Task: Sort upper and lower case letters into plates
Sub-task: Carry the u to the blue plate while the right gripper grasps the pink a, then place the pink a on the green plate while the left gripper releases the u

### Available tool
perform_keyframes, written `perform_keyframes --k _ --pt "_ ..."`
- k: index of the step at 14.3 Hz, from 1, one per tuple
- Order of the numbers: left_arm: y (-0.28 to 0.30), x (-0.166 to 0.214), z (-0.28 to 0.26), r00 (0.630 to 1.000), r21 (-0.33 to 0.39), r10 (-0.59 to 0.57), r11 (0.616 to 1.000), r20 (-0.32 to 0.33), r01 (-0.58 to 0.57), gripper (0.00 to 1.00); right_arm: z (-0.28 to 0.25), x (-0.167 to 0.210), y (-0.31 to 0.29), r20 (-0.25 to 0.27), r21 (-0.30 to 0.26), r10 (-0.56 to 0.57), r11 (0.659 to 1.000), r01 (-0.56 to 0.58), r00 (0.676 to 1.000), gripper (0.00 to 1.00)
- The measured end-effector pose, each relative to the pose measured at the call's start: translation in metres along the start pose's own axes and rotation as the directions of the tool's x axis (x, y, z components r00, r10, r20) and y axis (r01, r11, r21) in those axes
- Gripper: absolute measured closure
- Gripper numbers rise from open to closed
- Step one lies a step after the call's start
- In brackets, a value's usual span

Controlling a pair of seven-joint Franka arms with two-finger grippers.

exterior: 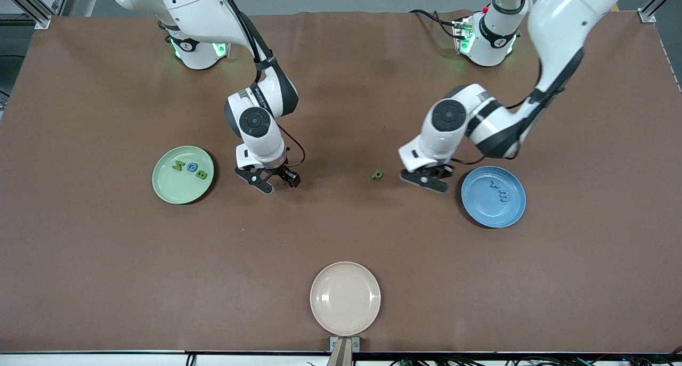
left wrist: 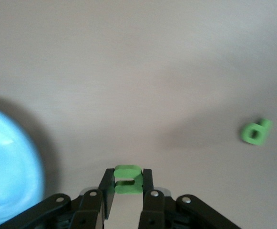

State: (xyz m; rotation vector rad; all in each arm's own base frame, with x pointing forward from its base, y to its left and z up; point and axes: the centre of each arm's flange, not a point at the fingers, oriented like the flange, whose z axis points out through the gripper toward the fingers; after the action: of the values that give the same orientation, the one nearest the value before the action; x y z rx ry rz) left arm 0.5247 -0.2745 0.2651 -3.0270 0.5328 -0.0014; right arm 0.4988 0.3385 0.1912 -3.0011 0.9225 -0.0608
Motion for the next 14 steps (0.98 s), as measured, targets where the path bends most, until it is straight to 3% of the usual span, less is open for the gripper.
perform_keyframes --k 1,3,5,12,14 --pt "-0.025 0.003 -0.001 0.999 0.001 -0.038 0.999 -0.001 0.038 0.72 0.003 -0.002 0.000 0.000 -0.003 -0.002 1.000 0.002 1.000 0.21" --pt "-0.072 0.004 0.003 0.996 -0.001 -0.087 0.996 0.008 0.087 0.72 0.005 -0.005 -0.001 0.000 -0.006 -0.003 1.000 0.003 1.000 0.34" --pt "-0.101 0.002 0.010 0.995 -0.007 -0.101 0.995 0.021 0.101 0.72 0.007 -0.007 -0.001 -0.001 -0.006 0.007 1.000 -0.007 1.000 0.39" --pt "-0.145 -0.014 0.052 0.995 -0.018 -0.066 0.998 0.080 0.068 0.72 0.013 -0.021 -0.005 0.009 -0.008 0.018 1.000 -0.018 1.000 0.47" --pt "-0.145 -0.018 0.063 0.995 -0.011 -0.047 0.999 0.092 0.049 0.72 0.011 -0.021 -0.007 0.010 -0.001 0.021 1.000 -0.021 1.000 0.65"
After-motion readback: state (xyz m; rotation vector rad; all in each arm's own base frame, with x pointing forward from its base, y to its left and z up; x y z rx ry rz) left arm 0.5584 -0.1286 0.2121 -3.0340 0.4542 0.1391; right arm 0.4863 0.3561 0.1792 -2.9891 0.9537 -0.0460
